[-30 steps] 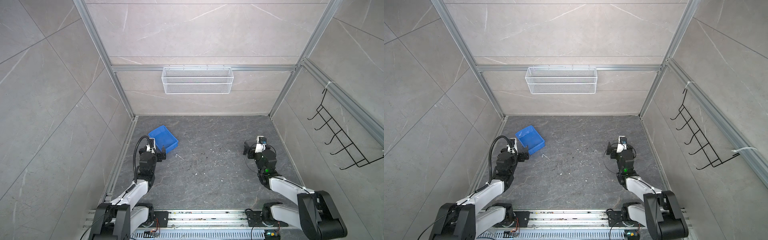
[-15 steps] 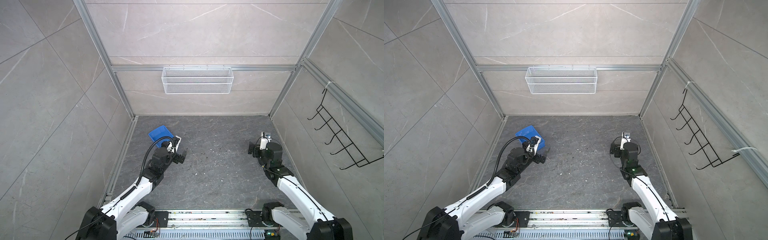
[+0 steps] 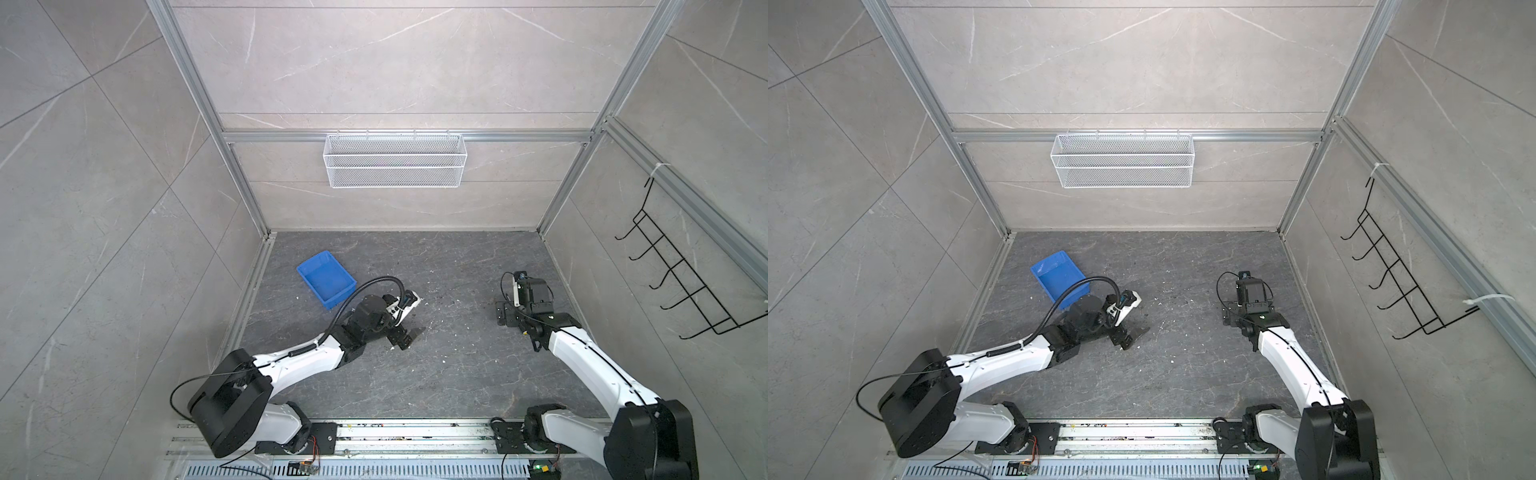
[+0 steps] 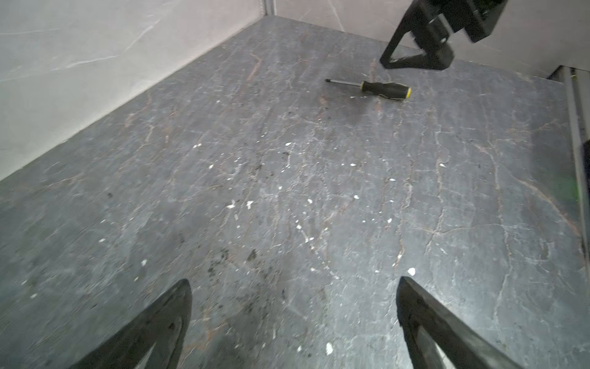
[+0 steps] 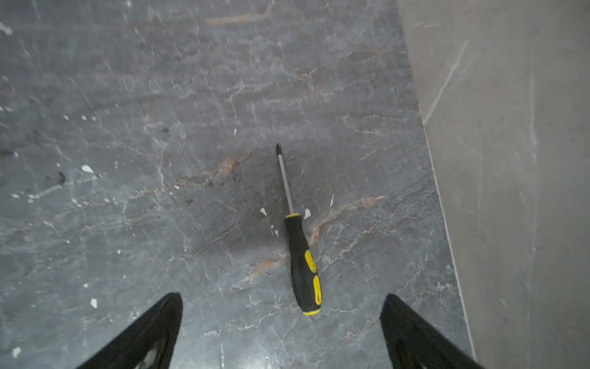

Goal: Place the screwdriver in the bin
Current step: 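Move the right gripper over the screwdriver while the left arm reaches forward, then lower the right gripper and close it on the screwdriver handle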

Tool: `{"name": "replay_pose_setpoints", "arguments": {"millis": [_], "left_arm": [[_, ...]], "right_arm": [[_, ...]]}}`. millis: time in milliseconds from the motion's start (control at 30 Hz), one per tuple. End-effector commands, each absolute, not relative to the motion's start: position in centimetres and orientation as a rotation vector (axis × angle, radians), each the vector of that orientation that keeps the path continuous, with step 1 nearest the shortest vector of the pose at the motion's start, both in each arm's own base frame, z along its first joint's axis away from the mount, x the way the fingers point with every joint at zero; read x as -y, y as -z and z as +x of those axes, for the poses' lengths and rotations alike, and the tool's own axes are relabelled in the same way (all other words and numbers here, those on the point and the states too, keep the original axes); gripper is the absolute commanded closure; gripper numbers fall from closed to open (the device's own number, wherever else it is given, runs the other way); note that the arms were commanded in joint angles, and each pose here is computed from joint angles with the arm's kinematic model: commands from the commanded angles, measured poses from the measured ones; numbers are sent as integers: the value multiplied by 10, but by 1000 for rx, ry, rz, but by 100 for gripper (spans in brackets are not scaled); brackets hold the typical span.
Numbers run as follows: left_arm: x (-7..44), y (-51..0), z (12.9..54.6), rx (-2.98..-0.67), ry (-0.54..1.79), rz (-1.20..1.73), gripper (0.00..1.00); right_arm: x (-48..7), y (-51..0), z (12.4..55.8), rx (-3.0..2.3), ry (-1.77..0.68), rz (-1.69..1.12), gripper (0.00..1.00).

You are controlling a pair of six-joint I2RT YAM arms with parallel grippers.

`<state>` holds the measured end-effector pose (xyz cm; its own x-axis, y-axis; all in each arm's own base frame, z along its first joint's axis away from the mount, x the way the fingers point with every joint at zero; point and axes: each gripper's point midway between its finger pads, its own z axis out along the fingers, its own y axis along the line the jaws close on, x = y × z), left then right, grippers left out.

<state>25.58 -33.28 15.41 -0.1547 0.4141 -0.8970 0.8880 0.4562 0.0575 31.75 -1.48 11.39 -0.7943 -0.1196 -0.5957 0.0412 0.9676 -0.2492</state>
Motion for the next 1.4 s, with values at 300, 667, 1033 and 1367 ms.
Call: {"name": "replay_pose_setpoints", "arguments": {"millis": [300, 667, 1033, 1367], "left_arm": [[409, -182, 216, -1541, 907, 1231, 0], [413, -179, 202, -1489, 936, 1252, 0], [416, -175, 197, -1491, 940, 1275, 0], [415, -174, 196, -1494, 931, 1282, 0]], "right_arm": [[31, -71, 317, -2728, 271, -92, 1], [52, -27, 314, -2952, 199, -106, 10], [54, -12, 315, -3028, 173, -90, 47], [50, -24, 304, -3029, 151, -84, 63]]}}
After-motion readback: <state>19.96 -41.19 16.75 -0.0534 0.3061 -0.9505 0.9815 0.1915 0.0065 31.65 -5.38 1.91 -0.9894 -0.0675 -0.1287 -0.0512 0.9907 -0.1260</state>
